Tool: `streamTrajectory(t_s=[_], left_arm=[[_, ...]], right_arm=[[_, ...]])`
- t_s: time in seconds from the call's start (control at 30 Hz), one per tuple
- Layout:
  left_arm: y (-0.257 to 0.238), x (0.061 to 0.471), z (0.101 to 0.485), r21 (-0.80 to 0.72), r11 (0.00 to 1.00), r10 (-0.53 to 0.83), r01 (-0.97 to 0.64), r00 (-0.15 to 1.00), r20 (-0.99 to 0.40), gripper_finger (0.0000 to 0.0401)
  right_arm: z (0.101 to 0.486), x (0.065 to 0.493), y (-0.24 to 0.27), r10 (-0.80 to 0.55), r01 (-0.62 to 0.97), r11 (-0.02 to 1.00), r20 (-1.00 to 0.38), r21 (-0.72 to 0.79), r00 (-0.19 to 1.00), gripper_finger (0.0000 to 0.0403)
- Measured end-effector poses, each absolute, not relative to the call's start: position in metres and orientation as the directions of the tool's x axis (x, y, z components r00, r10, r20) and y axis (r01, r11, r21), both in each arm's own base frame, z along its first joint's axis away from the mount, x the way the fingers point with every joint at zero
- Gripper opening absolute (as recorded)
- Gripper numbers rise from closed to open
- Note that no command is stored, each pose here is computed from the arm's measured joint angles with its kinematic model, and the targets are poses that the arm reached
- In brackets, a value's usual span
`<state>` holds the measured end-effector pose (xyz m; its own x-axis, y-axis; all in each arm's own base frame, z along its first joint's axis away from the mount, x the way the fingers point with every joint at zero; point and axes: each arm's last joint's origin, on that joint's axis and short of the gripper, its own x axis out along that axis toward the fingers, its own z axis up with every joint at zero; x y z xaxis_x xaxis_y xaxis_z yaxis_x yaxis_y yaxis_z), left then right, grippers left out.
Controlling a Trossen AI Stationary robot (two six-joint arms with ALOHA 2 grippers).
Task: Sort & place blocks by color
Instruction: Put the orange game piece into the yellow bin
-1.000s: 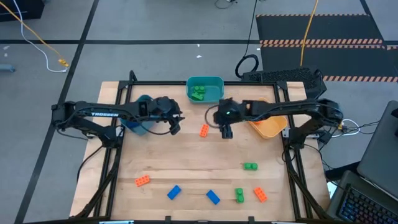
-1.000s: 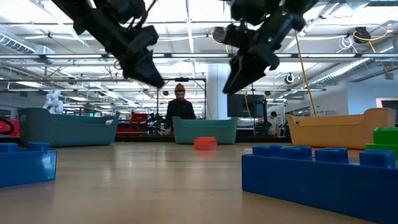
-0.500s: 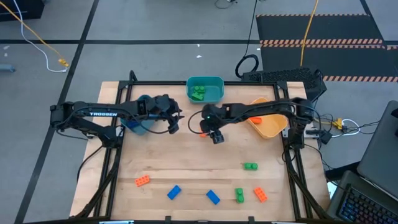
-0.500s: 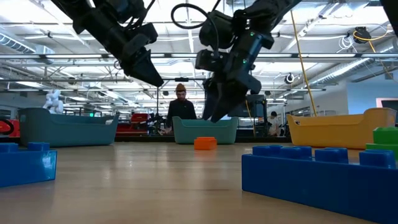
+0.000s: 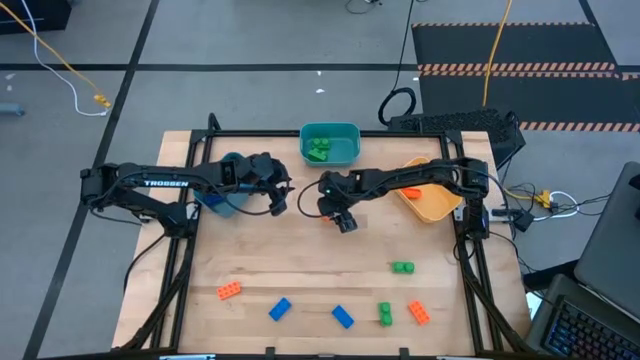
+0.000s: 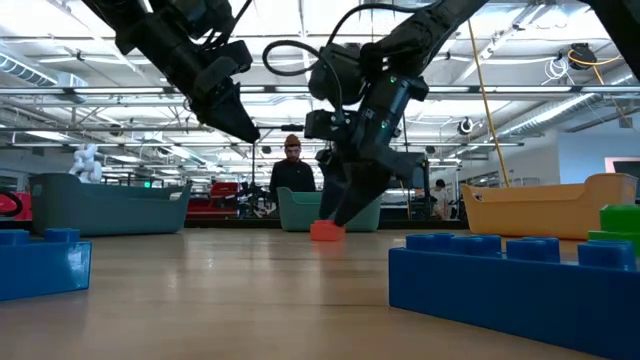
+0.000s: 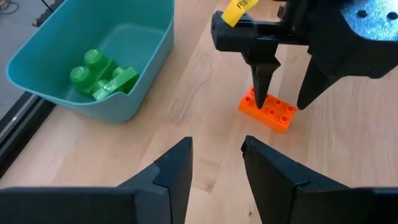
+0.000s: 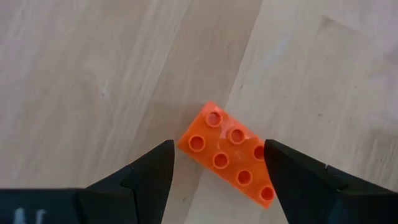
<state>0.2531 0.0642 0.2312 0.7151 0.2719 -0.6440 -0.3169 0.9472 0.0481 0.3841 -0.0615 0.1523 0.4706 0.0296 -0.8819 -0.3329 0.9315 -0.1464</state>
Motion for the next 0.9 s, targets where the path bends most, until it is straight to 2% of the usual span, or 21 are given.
streamTrajectory(t_s=[0.23, 0.53, 0.73, 0.9], left_arm=[[0.063, 0.253, 0.231, 0.03, 0.944, 0.27, -0.329, 0.716, -0.644, 0.0145], [0.058, 0.254, 0.231, 0.015, 0.947, 0.255, -0.321, 0.72, -0.646, 0.0145], [0.058, 0.254, 0.231, 0.016, 0.947, 0.254, -0.32, 0.719, -0.647, 0.0145], [0.057, 0.254, 0.23, 0.016, 0.948, 0.252, -0.319, 0.716, -0.651, 0.0145]], right_arm=[[0.143, 0.379, -0.063, 0.03, -0.305, 0.945, -0.896, -0.12, 0.443, 0.0242], [0.131, 0.342, -0.055, 0.06, -0.078, 0.996, -0.966, 0.042, 0.25, 0.0242], [0.161, 0.329, -0.045, 0.051, -0.07, 0.997, -0.956, 0.032, 0.29, 0.0242], [0.198, 0.319, -0.049, -0.059, 0.114, 0.993, -0.92, -0.016, 0.386, 0.0242]])
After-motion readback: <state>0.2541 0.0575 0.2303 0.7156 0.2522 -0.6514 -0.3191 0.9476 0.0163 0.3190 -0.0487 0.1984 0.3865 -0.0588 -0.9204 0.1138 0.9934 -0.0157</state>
